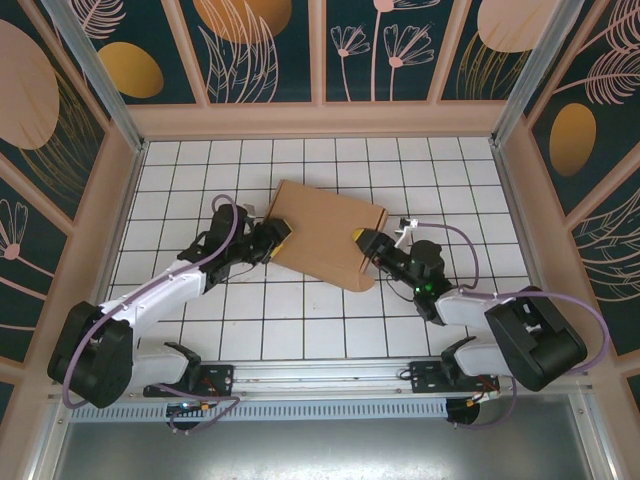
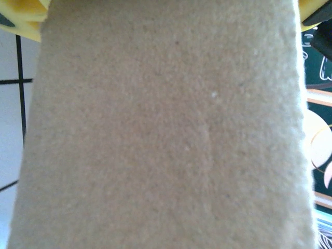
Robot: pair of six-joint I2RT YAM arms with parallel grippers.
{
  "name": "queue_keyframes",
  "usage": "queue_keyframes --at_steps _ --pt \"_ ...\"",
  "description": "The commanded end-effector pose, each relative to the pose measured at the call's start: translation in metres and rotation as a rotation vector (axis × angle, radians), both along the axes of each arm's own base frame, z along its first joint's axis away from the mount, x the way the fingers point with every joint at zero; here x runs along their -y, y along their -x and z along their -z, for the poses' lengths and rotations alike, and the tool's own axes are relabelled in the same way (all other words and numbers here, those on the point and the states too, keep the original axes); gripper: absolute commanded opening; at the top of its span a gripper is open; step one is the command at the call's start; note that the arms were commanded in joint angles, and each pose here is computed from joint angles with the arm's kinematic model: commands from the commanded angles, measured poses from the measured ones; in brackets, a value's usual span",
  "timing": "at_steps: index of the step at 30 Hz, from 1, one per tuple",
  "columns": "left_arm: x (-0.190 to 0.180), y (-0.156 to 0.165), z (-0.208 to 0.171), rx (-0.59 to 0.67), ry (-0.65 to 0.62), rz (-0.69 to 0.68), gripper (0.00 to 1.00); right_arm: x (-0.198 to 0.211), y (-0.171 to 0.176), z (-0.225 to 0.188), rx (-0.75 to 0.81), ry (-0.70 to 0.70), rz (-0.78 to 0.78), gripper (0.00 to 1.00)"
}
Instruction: Fold the paper box
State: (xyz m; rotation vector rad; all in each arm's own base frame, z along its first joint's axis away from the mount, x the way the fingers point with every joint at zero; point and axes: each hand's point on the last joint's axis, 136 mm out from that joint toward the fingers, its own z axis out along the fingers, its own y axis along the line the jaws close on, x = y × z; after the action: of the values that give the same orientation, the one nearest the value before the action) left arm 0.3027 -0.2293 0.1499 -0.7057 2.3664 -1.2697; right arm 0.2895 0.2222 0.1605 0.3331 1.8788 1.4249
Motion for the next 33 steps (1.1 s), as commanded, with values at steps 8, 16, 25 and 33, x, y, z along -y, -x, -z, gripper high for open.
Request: queue_keyframes --at_steps 8,16,25,33 --pt "0.020 0.003 -0.011 -0.069 0.050 0.003 0.55 0.012 -0.006 -0.060 0.153 -0.145 0.093 0.51" --pt "0.017 0.008 -0.010 -0.071 0.049 -0.001 0.59 0.016 -0.010 -0.070 0.181 -0.157 0.126 0.50" --pt "0.019 0.007 -0.012 -0.047 0.052 -0.003 0.61 0.011 -0.011 -0.078 0.155 -0.251 0.099 0.50" --pt "0.008 -0.011 -0.055 0.193 0.000 -0.062 0.62 -0.009 0.006 -0.089 0.050 -0.470 -0.084 0.48"
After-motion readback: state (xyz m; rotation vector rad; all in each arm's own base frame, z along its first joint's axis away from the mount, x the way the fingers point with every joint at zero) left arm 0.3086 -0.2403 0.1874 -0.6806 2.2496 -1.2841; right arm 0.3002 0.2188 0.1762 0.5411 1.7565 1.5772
